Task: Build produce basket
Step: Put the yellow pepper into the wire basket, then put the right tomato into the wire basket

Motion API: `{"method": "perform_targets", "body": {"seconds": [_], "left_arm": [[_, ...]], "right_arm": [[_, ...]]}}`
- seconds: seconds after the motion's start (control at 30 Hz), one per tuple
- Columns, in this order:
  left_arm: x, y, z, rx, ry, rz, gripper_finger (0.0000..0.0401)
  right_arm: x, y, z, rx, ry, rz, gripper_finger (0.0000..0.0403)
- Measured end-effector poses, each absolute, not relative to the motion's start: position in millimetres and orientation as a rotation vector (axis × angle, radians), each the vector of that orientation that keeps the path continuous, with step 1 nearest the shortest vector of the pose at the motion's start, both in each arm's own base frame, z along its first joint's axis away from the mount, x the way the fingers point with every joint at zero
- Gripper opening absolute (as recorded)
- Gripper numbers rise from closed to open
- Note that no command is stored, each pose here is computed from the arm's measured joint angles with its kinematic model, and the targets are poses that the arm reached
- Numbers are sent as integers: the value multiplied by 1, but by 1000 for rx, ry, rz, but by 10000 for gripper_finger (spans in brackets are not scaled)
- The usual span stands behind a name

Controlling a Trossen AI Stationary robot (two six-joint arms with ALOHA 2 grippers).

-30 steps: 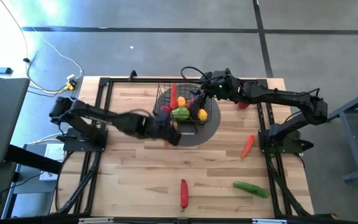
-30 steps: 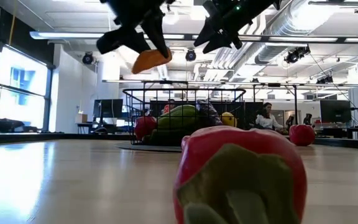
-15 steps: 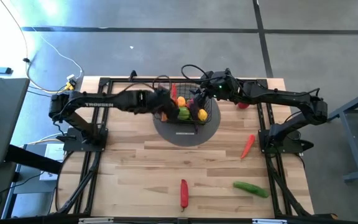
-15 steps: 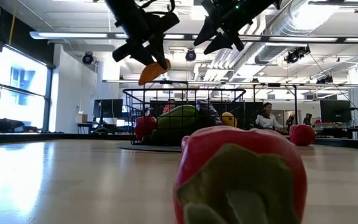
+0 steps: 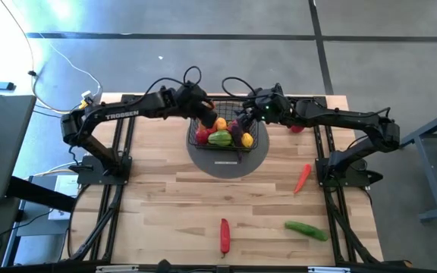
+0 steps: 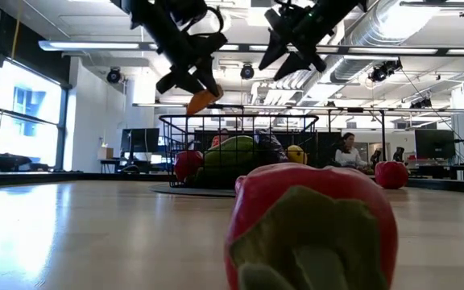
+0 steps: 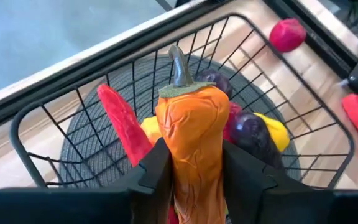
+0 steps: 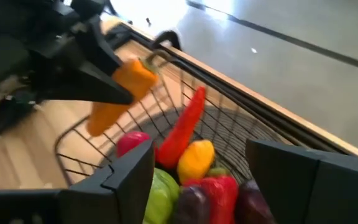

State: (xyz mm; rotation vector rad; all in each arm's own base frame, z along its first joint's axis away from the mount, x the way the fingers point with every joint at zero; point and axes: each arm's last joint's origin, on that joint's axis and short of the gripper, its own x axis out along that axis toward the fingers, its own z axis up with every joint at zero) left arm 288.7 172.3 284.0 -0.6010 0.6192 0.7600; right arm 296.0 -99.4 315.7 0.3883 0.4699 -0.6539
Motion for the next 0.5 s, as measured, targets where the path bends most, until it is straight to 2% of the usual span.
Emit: {"method": "perform_targets", "body": {"seconds": [0.17, 0.5], "left_arm": [[286, 178, 283, -588, 636, 731, 120], [287, 178, 282, -557, 642, 726, 157]], "right_arm": [[292, -99, 311, 439, 503, -709, 262], [285, -97, 302, 523, 591, -775, 360]]}}
